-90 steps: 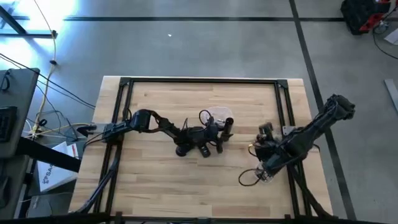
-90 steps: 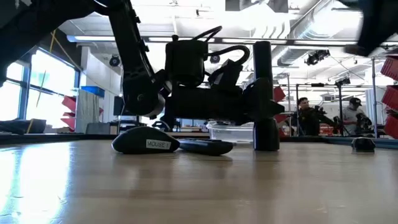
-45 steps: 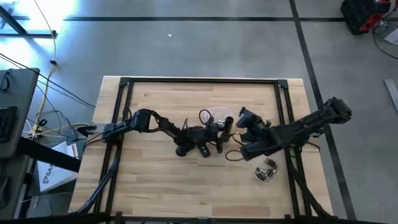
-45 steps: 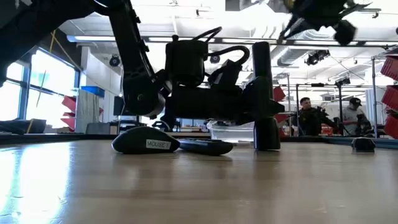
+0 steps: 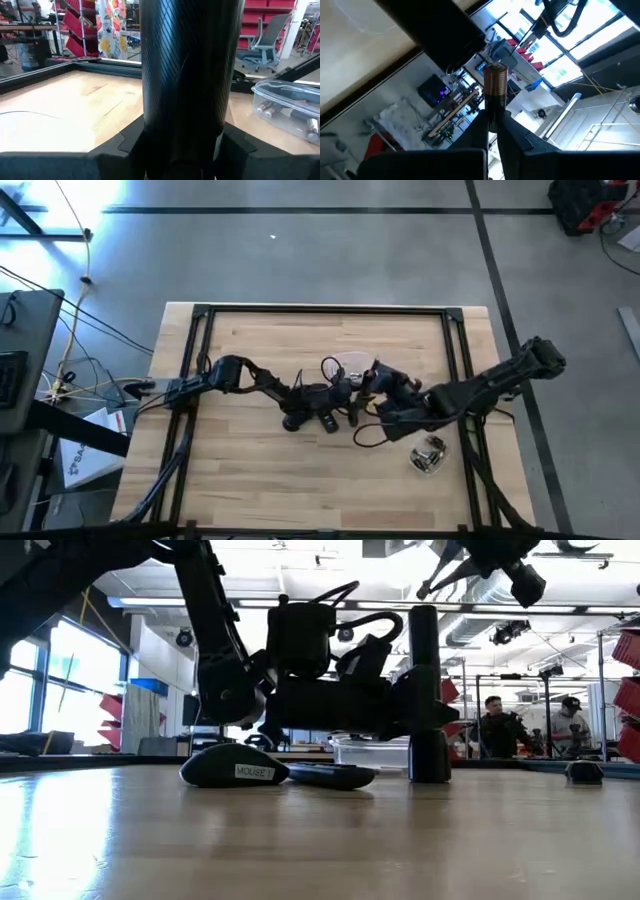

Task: Insert battery
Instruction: Insert the black battery into the flashlight

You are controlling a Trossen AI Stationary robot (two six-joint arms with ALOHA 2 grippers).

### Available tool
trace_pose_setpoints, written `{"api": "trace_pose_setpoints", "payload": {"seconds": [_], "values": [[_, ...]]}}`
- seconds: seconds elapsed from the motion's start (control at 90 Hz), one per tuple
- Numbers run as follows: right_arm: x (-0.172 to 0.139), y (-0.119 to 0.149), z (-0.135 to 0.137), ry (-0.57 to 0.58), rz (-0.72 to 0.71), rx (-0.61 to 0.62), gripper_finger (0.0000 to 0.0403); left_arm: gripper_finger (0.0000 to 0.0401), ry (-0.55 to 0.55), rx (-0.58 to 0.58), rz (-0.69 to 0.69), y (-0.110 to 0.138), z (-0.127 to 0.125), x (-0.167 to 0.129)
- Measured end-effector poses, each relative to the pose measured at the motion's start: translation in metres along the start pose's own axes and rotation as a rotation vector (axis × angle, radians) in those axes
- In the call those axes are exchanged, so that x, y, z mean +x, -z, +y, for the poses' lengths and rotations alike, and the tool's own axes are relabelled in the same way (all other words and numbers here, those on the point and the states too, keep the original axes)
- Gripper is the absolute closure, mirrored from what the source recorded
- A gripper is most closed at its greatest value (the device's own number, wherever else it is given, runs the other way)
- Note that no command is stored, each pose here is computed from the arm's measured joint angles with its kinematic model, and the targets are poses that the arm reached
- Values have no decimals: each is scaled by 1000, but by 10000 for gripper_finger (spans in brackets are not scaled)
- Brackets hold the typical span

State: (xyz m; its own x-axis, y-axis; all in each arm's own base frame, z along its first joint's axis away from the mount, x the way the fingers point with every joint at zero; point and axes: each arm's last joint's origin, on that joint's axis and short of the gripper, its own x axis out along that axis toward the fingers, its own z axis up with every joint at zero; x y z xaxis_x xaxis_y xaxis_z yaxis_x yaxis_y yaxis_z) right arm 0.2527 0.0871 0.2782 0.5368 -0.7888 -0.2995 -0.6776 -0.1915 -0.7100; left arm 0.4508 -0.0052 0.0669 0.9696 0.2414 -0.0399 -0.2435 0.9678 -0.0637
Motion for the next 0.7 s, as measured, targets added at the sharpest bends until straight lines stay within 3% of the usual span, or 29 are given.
{"api": "trace_pose_setpoints", "payload": {"seconds": [0.178, 0.333, 0.511, 0.7], "values": [[-7, -3, 0, 20, -24, -60, 403, 253, 3, 0, 2, 0, -1, 0], [-11, -4, 0, 34, -21, -66, 403, 221, 7, 15, 19, 4, -3, -1], [-14, -5, 0, 45, -13, -34, 403, 182, 2, 27, 37, 7, -4, -2], [-17, -6, -1, 61, -12, -2, 403, 168, 3, 52, 14, -4, -5, -2]]}}
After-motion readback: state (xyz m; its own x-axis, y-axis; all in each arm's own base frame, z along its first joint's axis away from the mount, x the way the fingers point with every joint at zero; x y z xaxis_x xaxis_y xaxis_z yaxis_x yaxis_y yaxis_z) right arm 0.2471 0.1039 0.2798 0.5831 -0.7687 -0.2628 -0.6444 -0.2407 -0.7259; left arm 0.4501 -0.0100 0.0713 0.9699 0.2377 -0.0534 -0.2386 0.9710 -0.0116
